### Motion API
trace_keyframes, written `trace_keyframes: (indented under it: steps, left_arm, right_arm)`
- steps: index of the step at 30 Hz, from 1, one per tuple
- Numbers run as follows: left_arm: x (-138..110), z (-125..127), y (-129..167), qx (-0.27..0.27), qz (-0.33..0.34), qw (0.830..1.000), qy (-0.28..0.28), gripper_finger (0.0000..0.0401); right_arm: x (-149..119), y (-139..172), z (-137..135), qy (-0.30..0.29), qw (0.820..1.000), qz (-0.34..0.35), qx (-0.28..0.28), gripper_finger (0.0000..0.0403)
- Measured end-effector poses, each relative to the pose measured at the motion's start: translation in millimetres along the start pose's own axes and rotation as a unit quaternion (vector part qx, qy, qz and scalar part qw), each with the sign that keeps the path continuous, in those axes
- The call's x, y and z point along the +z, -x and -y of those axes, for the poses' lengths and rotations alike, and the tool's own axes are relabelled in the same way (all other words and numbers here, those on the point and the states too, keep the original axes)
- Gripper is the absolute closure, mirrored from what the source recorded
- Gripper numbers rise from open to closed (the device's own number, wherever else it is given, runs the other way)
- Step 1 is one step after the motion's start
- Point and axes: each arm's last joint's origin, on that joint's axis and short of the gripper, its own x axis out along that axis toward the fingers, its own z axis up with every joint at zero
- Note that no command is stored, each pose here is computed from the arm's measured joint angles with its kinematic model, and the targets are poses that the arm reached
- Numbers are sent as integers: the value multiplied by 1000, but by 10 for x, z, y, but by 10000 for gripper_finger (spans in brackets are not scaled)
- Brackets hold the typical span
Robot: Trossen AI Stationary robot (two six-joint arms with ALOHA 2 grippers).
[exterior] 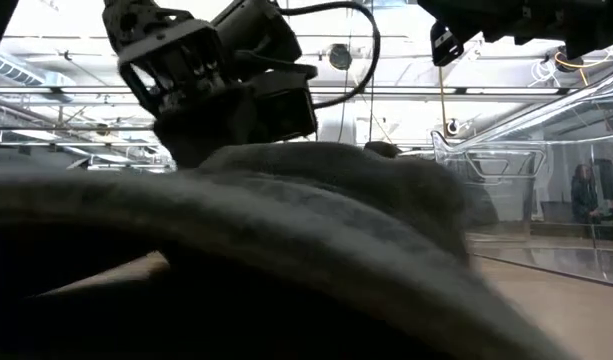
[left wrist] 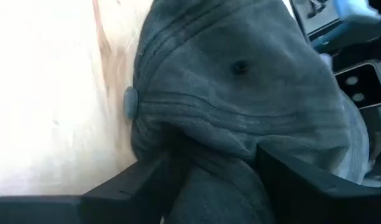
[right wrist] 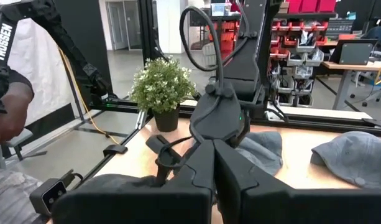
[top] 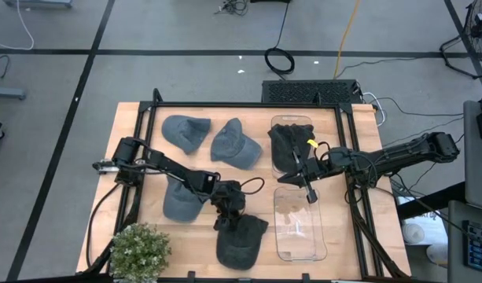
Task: Pick & Place hat
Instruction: Put the black cap into the top transparent bin
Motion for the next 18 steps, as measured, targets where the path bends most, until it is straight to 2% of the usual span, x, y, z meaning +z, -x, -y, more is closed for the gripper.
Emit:
trace_keyframes:
  steps: [3,6,12,15,18]
  left_arm:
    - [-6,-15,-10,12,1,1000,-17,184]
    - [1,-3,10,18,3,999,-30,226]
    - [8,-20,50,12,0,999,-42,374]
    - [26,-26,134,-3,-5,1000,-20,383]
    - [127,84,298,-5,20,999,-42,387]
  right_arm:
    - [-2,0,0,0,1000,-1,0,403]
    - [-3,0,0,0,1000,-1,0,403]
    - [-8,0,0,-4,1000,-4,-1,403]
    - [-8,0,0,-4,1000,-4,-1,403]
    - [-1,0,3,-4,1000,-1,-1,403]
